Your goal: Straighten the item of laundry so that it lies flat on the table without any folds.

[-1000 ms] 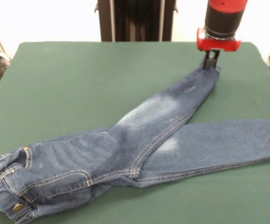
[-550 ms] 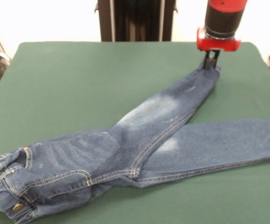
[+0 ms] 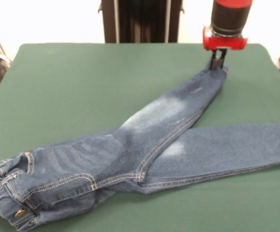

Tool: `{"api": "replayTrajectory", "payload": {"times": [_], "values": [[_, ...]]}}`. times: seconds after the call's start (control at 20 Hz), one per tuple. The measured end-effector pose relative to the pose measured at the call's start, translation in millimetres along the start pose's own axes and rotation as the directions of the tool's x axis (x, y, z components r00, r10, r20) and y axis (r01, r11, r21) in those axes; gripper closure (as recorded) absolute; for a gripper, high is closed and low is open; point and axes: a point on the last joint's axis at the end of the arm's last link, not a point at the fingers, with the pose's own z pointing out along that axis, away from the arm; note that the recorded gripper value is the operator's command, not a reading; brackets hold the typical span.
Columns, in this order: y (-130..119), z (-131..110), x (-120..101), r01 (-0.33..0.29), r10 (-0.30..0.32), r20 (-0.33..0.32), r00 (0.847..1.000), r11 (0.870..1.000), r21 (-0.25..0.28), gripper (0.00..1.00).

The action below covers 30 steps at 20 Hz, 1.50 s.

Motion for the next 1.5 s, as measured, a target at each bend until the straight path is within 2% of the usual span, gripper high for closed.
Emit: {"api": "replayTrajectory", "payload": {"times": [0.75, 1.5], "values": [[-4.7, 11.9, 46.1, 0.042, -0.042, 0.015, 0.999, 0.999, -0.018, 1.0], [-8.0, 19.2, 78.3, 0.079, -0.078, 0.028, 0.997, 0.996, -0.035, 1.0]]}}
